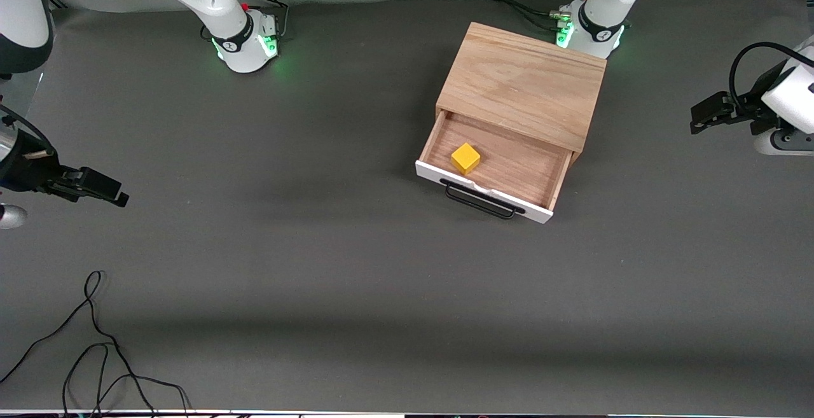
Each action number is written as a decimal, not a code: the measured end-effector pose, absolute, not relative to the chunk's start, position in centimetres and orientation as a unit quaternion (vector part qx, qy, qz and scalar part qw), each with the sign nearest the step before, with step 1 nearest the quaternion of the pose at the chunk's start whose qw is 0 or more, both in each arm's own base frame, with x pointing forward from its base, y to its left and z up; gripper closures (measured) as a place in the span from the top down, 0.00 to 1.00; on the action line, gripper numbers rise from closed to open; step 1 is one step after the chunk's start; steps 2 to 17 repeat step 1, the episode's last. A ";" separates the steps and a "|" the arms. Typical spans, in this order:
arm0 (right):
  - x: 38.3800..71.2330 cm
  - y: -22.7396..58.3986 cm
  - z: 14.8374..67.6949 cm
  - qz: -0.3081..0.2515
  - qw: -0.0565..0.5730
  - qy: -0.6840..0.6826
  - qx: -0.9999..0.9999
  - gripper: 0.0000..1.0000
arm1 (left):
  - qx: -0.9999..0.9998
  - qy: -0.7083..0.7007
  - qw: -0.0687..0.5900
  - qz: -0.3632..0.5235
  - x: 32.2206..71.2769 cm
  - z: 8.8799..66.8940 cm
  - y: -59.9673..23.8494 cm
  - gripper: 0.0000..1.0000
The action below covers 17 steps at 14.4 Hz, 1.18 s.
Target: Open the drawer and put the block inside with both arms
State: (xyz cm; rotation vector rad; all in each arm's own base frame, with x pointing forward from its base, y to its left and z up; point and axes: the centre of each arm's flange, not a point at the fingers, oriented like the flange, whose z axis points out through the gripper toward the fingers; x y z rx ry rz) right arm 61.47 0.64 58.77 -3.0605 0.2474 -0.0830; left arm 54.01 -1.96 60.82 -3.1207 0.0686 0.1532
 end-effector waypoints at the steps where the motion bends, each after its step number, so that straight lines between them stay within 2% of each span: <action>1: 61.5 0.7 58.6 -0.025 0.035 0.080 -0.996 1.00 | -0.999 0.022 0.008 0.049 54.0 60.8 -2.0 1.00; 17: 61.5 0.7 58.6 -0.025 0.035 0.080 -0.996 1.00 | -0.999 0.022 0.008 0.049 54.0 60.8 -2.0 1.00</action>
